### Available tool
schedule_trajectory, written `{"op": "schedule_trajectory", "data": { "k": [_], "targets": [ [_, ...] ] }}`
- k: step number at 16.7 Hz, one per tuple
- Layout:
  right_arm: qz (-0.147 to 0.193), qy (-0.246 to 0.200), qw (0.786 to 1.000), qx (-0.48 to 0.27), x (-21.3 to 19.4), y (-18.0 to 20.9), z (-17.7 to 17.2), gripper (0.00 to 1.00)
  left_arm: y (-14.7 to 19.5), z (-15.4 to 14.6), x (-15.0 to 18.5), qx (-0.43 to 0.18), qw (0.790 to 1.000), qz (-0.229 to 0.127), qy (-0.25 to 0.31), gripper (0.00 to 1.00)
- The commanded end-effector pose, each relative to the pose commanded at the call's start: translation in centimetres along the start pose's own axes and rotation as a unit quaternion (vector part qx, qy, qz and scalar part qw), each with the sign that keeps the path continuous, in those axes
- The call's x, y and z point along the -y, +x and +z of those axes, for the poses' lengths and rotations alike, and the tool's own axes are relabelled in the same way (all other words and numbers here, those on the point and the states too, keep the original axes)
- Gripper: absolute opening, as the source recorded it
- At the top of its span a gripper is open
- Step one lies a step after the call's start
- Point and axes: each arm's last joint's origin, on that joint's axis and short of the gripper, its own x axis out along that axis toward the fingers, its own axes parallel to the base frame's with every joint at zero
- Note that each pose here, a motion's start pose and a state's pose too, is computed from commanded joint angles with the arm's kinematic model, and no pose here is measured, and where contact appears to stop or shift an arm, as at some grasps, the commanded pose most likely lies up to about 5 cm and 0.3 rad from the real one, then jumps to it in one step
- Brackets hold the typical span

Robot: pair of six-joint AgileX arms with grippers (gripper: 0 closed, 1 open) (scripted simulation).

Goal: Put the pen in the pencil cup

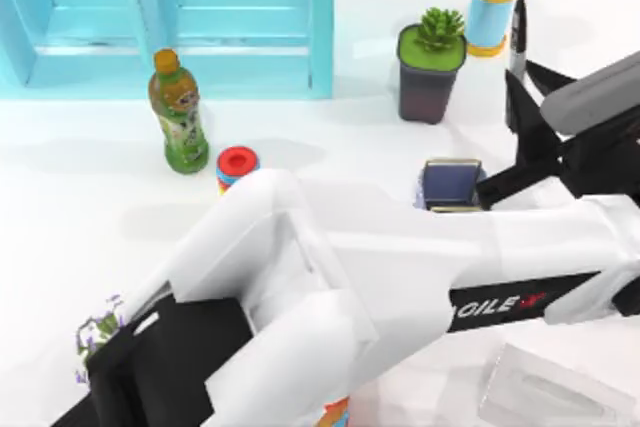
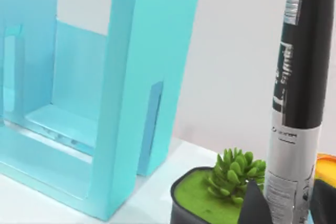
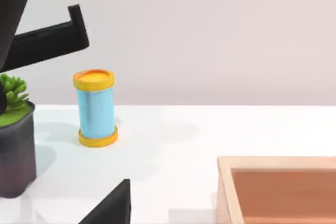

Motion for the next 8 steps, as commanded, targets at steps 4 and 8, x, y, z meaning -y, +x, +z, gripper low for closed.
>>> {"op": "schedule_trajectory", "data": {
  "k": [4, 8],
  "targets": [
    [0.0, 0.0, 1.0, 0.0, 0.0, 0.0, 0.0, 1.0, -0.3, 0.5, -0.7, 0.015, 0.998, 0.011, 0.058, 0.0],
    [0.0, 0.0, 1.0, 0.0, 0.0, 0.0, 0.0, 1.0, -0.1, 1.3, -1.1, 0.027, 0.996, 0.022, 0.077, 0.0]
  ]
}}
